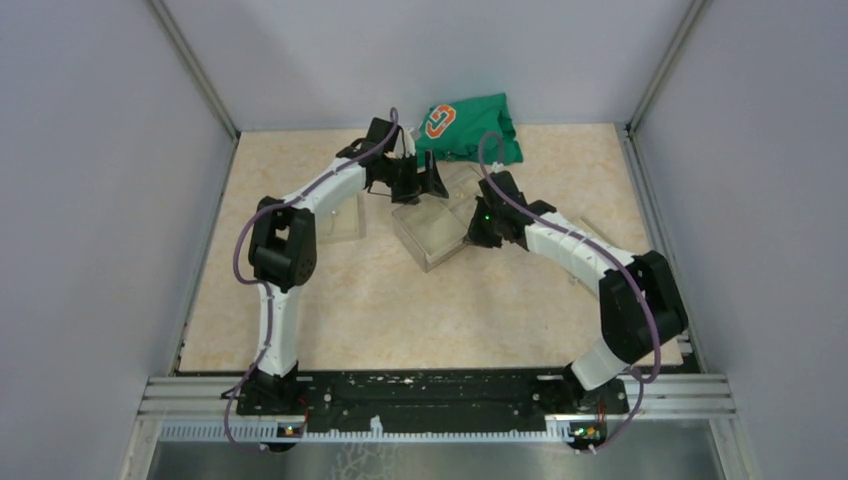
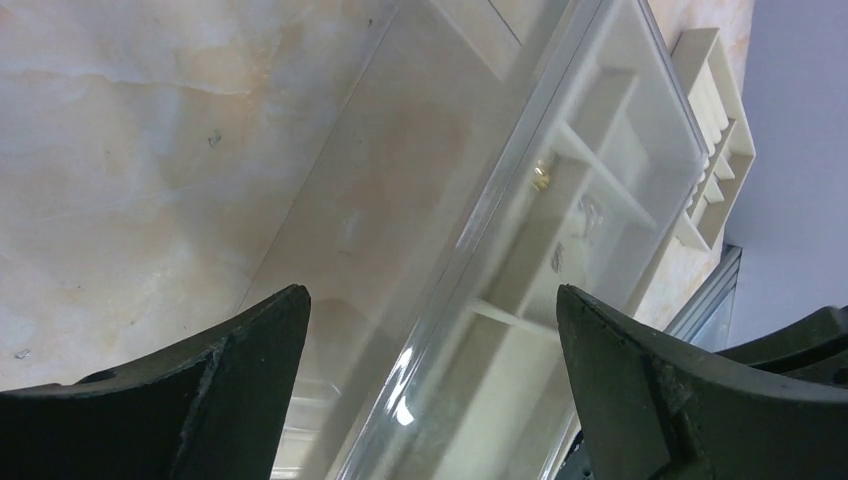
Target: Organize the mixed jewelry
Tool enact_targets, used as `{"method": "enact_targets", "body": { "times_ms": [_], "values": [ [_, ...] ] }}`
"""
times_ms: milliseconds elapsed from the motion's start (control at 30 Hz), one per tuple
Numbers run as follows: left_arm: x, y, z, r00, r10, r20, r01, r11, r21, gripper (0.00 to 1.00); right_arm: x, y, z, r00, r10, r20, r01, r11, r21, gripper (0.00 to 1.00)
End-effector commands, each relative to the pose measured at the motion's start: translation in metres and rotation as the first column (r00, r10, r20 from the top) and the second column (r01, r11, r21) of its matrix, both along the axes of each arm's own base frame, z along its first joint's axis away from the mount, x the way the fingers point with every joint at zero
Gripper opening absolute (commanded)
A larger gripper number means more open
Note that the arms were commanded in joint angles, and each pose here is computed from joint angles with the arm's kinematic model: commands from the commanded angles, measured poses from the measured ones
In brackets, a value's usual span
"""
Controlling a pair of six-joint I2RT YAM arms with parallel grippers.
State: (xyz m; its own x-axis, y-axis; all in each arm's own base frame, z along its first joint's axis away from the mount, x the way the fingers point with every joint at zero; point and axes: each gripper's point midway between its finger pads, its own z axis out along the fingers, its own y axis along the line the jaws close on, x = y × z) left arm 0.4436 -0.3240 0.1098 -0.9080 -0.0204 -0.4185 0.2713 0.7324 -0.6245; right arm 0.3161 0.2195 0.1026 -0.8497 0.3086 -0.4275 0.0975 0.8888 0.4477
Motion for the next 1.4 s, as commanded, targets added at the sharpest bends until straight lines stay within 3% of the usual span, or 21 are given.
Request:
{"method": "enact_targets", "body": {
  "times_ms": [0, 200, 367, 400, 533, 667, 800, 1100, 1367],
  "values": [
    [-0.011, -0.009, 0.017, 0.999, -0.042, 0.004, 0.042, 0.997, -0.06, 0.99, 0.048, 0.023, 0.034, 0.989, 0.022, 0.144, -0.025, 0.999, 0.023, 0.0],
    [-0.018, -0.01, 0.025, 0.999, -0.045, 0.003, 0.045, 0.996, -0.071, 0.98, 0.071, 0.045, 0.033, 0.99, 0.061, 0.128, -0.066, 0.997, 0.036, 0.0],
    [-0.009, 0.003, 0.039, 0.998, 0.008, 0.059, -0.008, 1.0, -0.015, 0.99, 0.052, 0.014, 0.063, 0.983, 0.044, 0.18, -0.038, 0.998, -0.04, 0.0],
    [-0.006, 0.005, 0.045, 0.997, 0.017, 0.075, -0.016, 1.0, -0.007, 0.99, 0.046, -0.001, 0.068, 0.98, 0.024, 0.198, -0.008, 0.997, -0.079, 0.02],
    [0.002, 0.013, 0.069, 0.989, 0.046, 0.142, -0.049, 0.999, 0.018, 0.99, 0.016, -0.074, 0.083, 0.969, -0.102, 0.223, 0.136, 0.98, -0.142, 0.31],
    [0.002, 0.023, 0.087, 0.981, 0.071, 0.178, -0.077, 0.997, 0.027, 0.99, -0.016, -0.182, 0.063, 0.918, -0.37, 0.146, 0.39, 0.909, -0.149, 0.4],
    [-0.005, 0.031, 0.103, 0.976, 0.083, 0.2, -0.091, 0.995, 0.031, 0.99, -0.046, -0.241, 0.051, 0.86, -0.505, 0.069, 0.509, 0.843, -0.173, 0.47],
    [-0.034, 0.043, 0.124, 0.97, 0.079, 0.229, -0.082, 0.997, 0.005, 0.99, -0.047, -0.282, 0.004, 0.799, -0.598, -0.057, 0.569, 0.783, -0.252, 0.46],
    [-0.049, 0.055, 0.115, 0.97, 0.089, 0.224, -0.1, 0.994, 0.036, 0.99, -0.022, -0.257, -0.024, 0.874, -0.474, -0.107, 0.46, 0.878, -0.13, 0.41]
  ]
}}
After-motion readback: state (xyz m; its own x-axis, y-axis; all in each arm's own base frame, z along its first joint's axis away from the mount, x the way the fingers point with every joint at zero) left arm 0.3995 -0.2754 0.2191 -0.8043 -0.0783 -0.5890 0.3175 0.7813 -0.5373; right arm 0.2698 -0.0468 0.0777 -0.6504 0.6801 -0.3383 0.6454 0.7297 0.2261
